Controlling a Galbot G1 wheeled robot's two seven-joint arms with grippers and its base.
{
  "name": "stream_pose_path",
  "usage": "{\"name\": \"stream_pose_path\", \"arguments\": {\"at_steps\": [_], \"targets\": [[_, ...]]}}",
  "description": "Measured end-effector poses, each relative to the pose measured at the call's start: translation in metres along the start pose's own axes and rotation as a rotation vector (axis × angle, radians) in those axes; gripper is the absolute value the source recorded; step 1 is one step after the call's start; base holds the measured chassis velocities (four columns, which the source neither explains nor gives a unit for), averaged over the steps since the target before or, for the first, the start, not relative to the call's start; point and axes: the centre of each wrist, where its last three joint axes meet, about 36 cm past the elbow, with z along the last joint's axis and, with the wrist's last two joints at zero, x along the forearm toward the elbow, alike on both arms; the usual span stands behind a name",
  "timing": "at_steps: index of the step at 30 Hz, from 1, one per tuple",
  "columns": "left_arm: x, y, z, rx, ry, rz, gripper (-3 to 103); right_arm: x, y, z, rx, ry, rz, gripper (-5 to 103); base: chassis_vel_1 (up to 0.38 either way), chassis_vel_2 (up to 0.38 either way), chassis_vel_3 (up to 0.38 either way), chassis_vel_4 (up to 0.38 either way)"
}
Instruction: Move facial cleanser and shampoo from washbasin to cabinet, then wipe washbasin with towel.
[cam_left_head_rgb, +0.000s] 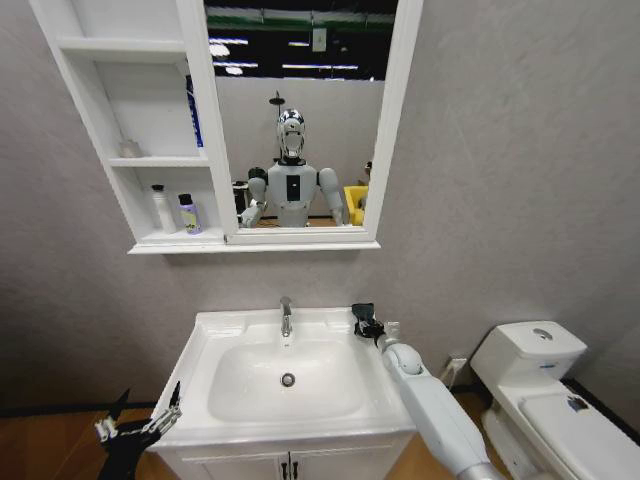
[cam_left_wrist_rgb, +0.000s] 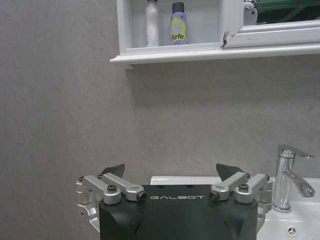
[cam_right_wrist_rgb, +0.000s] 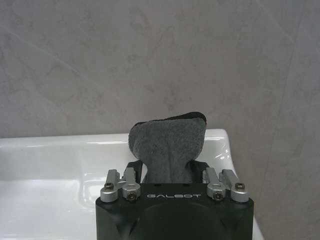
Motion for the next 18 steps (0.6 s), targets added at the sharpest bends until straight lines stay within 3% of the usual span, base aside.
{"name": "stream_pose_path", "arguments": {"at_steps": [3,5,10,14,17,18], "targets": [[0.000,0.000,0.000,0.000,0.000,0.000,100,0.002,0.007,0.001,0.009,0.005,0.015,67,0.000,0.000,0.000,0.000],[0.000,0.000,0.000,0.000,0.000,0.000,100,0.005,0.008,0.000,0.013,0.008,0.026,73,0.000,0.000,0.000,0.000],[0.000,0.000,0.000,0.000,0.000,0.000,100,0.019,-0.001,-0.003,0.019,0.000,0.052,94,0.000,0.000,0.000,0.000],[0.000,0.000,0.000,0.000,0.000,0.000,100,0.048,-0.009,-0.014,0.020,-0.026,0.067,99,0.000,0.000,0.000,0.000],[0.000,0.000,0.000,0.000,0.000,0.000,100,0.114,-0.001,-0.021,0.049,-0.064,0.111,100,0.000,0.000,0.000,0.000],[0.000,0.000,0.000,0.000,0.000,0.000,100,0.114,-0.001,-0.021,0.049,-0.064,0.111,100,0.000,0.000,0.000,0.000]]}}
